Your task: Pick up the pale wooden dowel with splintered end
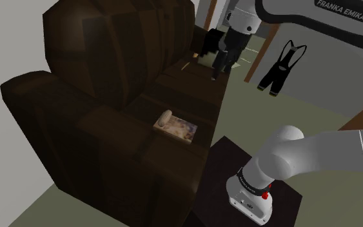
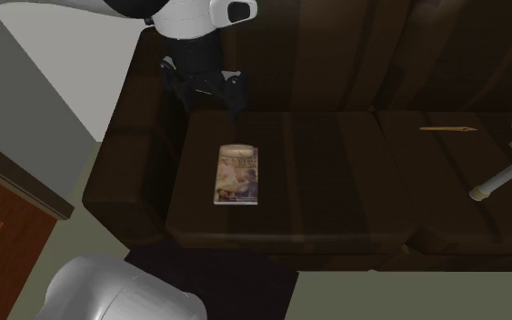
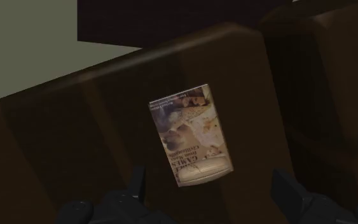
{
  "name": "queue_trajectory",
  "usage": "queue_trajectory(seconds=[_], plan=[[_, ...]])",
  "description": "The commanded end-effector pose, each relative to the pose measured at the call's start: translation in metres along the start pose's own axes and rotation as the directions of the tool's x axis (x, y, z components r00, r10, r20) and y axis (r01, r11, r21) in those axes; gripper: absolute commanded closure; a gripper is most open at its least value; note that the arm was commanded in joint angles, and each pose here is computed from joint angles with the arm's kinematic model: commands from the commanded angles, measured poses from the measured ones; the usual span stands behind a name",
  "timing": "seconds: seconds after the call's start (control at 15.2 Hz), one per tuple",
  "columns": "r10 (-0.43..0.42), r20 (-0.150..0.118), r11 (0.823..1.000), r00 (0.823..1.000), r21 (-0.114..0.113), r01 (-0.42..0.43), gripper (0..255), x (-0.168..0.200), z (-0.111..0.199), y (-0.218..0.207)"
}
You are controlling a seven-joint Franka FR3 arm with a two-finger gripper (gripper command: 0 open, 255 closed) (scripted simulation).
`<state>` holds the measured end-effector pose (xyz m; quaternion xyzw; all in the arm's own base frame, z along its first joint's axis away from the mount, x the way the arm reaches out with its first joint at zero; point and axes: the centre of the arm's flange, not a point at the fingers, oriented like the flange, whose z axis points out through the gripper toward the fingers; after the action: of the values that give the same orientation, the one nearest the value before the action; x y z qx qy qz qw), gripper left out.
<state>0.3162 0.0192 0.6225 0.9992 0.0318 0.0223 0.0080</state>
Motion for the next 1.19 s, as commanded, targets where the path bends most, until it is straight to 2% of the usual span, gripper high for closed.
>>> queue_trajectory(seconds=[0.0, 0.26, 0.53, 0.79, 0.92, 1.12], plan=[[0.000, 0.000, 1.000, 1.000, 0.000, 0.000, 0, 0.000, 0.000, 0.000], [0.157, 0.010, 0.987, 0.988, 0.016, -0.157, 0, 0.021, 0.046, -0.015], [0.310, 0.022, 0.950, 0.950, 0.029, -0.311, 0, 0.044, 0.092, -0.026], [0.455, 0.037, 0.889, 0.890, 0.041, -0.456, 0, 0.068, 0.137, -0.035], [0.523, 0.044, 0.850, 0.851, 0.046, -0.525, 0, 0.080, 0.160, -0.039], [0.620, 0.057, 0.781, 0.783, 0.052, -0.622, 0, 0.099, 0.195, -0.042]])
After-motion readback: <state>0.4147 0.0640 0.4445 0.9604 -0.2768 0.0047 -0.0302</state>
